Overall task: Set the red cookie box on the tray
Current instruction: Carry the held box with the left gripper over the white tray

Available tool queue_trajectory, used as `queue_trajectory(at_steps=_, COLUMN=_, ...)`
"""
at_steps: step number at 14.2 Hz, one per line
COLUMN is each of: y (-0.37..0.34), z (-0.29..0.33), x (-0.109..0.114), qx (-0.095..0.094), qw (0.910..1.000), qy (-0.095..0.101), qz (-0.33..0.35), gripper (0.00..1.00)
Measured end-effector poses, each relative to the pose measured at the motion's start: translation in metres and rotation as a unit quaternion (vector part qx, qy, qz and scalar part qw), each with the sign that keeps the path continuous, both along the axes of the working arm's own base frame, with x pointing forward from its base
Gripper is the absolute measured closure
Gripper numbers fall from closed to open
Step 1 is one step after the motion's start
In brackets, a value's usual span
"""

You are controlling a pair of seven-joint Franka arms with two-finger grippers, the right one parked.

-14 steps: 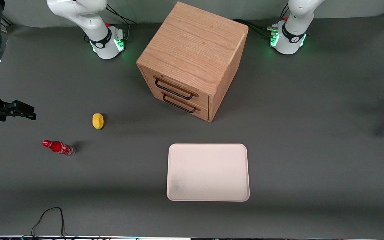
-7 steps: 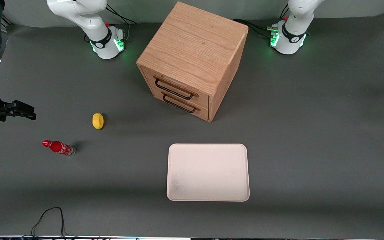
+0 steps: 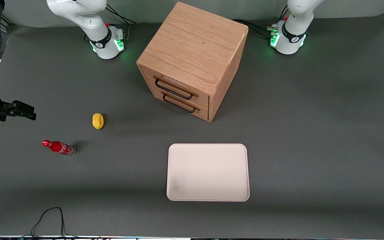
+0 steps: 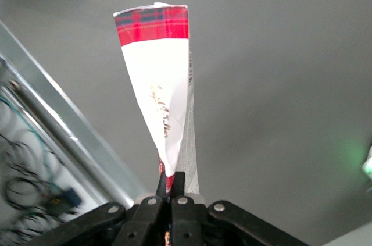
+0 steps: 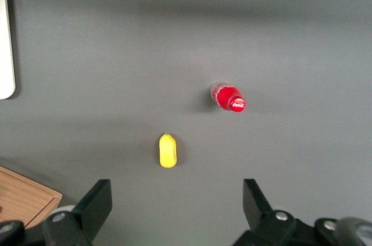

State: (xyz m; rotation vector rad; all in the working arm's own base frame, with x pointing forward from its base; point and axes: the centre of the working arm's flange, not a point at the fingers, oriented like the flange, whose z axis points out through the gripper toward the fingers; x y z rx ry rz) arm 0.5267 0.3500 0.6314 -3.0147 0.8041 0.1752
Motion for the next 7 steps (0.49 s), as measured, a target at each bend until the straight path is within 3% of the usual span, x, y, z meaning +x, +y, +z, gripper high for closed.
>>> queue_trajectory(at_steps=2, y=-0.078, z=0.005, x=0.035, qx=0.002, qw=0.9981, qy=0.011, qz=0.061, gripper=0.98)
queue_trajectory(at_steps=4, y=-0.162, z=0.007, x=0.066, qx=0.005, qw=0.9934, qy=0.01, qz=0.114, gripper=0.98)
queue_trajectory(at_steps=7, y=-0.266, z=0.009, x=0.088, qx=0.013, qw=0.9857, qy=0.003, qz=0.168, gripper=0.98)
